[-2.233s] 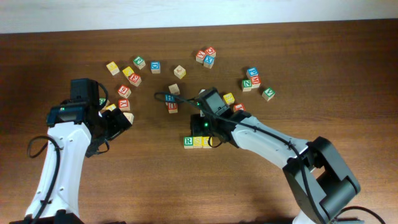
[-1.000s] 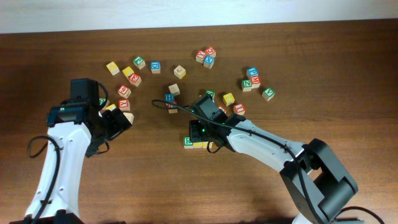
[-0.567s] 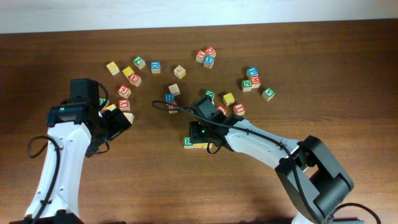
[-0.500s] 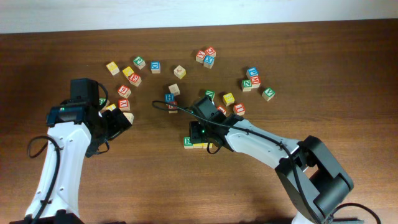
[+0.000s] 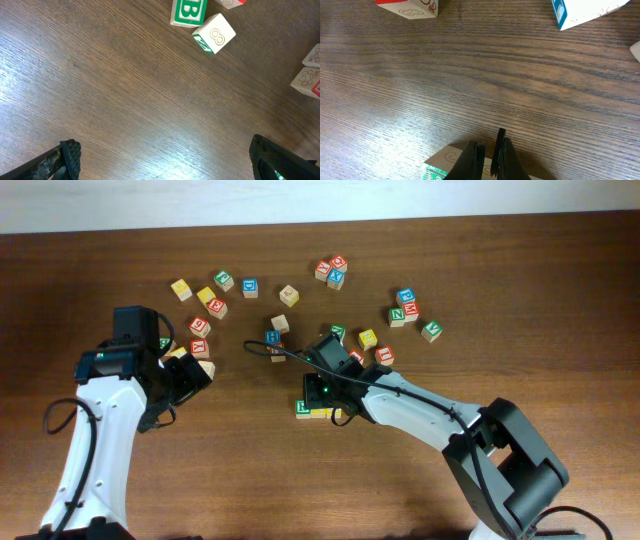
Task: Spell out RSS
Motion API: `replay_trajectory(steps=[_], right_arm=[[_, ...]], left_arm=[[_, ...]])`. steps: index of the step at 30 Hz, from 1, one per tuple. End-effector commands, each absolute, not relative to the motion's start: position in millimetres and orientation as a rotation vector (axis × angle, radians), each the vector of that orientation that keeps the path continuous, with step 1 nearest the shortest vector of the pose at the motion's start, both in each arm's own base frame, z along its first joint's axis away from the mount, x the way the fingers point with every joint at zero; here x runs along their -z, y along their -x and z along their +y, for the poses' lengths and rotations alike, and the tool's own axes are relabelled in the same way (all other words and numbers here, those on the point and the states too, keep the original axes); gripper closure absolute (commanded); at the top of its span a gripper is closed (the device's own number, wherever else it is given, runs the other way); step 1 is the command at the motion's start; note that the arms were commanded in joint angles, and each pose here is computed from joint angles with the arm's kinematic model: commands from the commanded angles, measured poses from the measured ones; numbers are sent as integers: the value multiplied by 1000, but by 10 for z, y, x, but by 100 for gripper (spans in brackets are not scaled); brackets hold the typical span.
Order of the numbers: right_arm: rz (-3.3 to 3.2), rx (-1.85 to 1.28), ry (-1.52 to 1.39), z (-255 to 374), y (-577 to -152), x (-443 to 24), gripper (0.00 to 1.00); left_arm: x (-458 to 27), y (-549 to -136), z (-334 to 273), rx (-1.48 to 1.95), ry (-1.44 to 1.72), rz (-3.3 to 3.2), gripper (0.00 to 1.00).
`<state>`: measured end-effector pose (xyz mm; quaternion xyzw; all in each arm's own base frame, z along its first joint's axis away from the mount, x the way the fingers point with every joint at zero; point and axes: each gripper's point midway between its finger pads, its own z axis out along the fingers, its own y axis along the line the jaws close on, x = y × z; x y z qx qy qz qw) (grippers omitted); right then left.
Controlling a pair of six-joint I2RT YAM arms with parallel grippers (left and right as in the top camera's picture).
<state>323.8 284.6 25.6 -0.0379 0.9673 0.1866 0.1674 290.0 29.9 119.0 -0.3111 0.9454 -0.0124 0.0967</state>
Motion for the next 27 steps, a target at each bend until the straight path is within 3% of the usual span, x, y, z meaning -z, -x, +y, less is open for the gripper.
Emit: replay_trajectory(steps=[1, 27], right_arm=[[2753, -547, 113, 2915, -3234, -260, 96], [2783, -578, 127, 2940, -3161, -247, 96]], left_arm=[[-1216, -2889, 314, 34, 937, 2785, 1], [-1216, -2889, 314, 34, 937, 2785, 1]])
